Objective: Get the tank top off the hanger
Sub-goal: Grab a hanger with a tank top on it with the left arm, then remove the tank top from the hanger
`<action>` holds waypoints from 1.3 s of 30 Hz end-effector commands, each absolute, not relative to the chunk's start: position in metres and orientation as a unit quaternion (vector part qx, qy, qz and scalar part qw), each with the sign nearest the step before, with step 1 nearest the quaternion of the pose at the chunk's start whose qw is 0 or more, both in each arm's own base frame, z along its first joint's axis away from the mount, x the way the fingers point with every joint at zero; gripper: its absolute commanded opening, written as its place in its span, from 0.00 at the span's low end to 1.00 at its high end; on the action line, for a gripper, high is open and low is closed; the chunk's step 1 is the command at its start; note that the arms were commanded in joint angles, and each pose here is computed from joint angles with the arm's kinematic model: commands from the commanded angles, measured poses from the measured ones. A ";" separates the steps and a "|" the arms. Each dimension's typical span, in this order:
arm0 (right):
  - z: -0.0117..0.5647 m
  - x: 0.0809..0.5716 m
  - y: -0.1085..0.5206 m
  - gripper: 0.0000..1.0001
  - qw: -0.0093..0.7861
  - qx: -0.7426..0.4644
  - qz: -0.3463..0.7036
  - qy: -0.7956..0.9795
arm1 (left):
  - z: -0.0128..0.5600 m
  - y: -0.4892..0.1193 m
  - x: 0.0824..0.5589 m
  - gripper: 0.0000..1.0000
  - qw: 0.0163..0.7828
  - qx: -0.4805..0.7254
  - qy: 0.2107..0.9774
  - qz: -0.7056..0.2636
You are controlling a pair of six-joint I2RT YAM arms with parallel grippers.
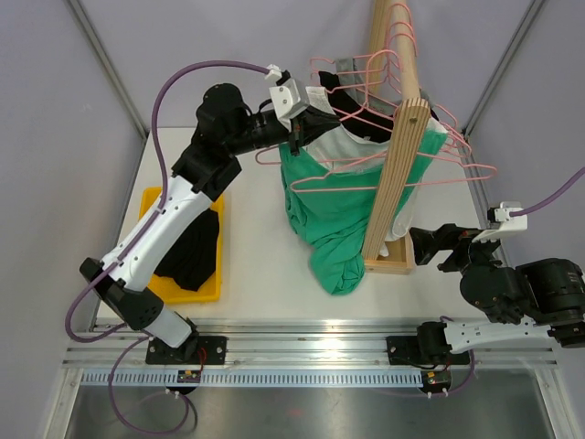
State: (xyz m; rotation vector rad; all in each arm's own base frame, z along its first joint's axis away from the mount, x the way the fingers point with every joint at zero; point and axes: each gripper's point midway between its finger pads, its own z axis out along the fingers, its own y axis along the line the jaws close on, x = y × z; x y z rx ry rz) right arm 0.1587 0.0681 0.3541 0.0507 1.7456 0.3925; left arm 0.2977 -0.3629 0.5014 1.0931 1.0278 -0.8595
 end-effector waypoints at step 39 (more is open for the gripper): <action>0.349 0.158 0.099 0.99 0.641 -0.069 0.113 0.756 | 0.428 -0.197 0.252 0.00 0.753 0.308 0.555 -0.173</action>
